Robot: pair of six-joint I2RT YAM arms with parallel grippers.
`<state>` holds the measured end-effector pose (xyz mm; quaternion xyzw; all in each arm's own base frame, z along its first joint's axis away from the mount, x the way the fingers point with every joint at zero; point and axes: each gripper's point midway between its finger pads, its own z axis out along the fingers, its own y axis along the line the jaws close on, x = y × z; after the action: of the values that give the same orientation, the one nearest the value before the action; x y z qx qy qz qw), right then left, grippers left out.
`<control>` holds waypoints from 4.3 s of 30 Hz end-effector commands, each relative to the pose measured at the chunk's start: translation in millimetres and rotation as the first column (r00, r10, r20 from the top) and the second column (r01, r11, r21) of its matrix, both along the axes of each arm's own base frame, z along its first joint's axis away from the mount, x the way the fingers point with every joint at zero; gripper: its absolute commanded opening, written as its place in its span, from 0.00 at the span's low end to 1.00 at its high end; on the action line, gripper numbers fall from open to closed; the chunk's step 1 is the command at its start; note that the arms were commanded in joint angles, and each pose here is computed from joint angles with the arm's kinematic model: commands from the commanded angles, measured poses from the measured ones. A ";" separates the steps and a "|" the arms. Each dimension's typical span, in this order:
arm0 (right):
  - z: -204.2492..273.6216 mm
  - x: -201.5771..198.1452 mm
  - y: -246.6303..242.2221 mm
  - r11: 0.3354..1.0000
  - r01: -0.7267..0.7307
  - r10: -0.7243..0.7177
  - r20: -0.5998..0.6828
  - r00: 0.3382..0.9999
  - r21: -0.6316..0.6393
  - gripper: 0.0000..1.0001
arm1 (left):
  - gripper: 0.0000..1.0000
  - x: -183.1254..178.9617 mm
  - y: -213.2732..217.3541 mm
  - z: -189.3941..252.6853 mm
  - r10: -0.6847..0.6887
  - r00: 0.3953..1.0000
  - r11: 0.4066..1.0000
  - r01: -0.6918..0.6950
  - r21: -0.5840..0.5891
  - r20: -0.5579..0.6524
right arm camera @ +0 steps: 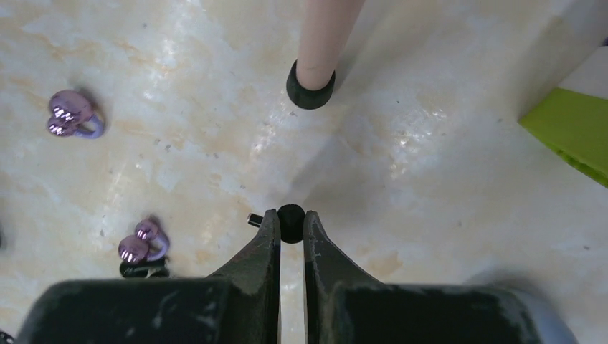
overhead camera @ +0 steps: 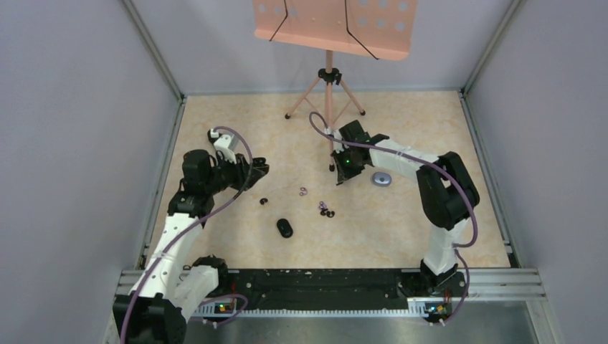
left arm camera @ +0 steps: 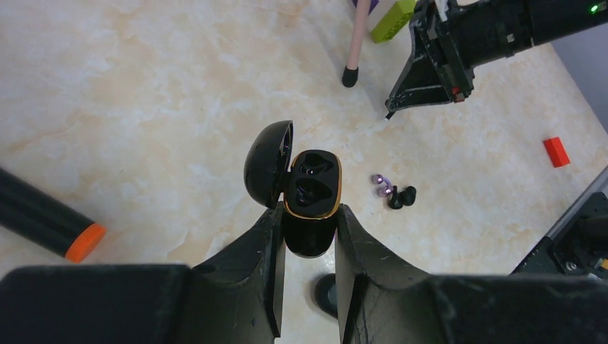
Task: Insert the wireless bluetooth earbuds into the charging case
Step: Pick up the right earbud from the center of the board, then insert the right earbud into the right side groove of the charging case.
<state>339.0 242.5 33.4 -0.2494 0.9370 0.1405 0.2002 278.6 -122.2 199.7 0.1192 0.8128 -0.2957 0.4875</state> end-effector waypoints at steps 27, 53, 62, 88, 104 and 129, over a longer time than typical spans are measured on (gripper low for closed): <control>329.0 -94.6 48.5 0.719 -0.487 0.513 0.851 -0.109 -0.496 0.00 | 0.00 -27.2 -159.6 111.8 -0.584 0.685 0.731 0.677 -0.085 0.435; 304.2 -97.7 63.8 0.662 -0.484 0.570 0.804 -0.172 -0.573 0.00 | 0.00 -38.4 -155.4 124.4 -0.574 0.658 0.724 0.686 -0.071 0.487; 300.2 -98.9 64.9 0.666 -0.497 0.559 0.813 -0.161 -0.556 0.00 | 0.00 -39.0 -154.7 124.5 -0.572 0.651 0.727 0.684 -0.060 0.500; 342.1 -126.1 63.8 0.668 -0.512 0.464 0.840 -0.280 -0.540 0.00 | 0.00 -45.5 -138.4 116.9 -0.548 0.559 0.778 0.613 0.135 0.622; 330.0 -122.8 76.9 0.638 -0.492 0.478 0.805 -0.350 -0.593 0.00 | 0.00 -52.9 -139.1 127.2 -0.550 0.560 0.763 0.638 0.101 0.620; 310.3 -122.0 82.7 0.576 -0.473 0.534 0.745 -0.400 -0.666 0.00 | 0.00 -50.2 -137.5 132.2 -0.521 0.582 0.782 0.619 0.076 0.625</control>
<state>223.6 318.4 343.6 -0.6658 0.2795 -0.0315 0.6910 231.5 -260.8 305.7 0.4277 0.5318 -0.4450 0.5798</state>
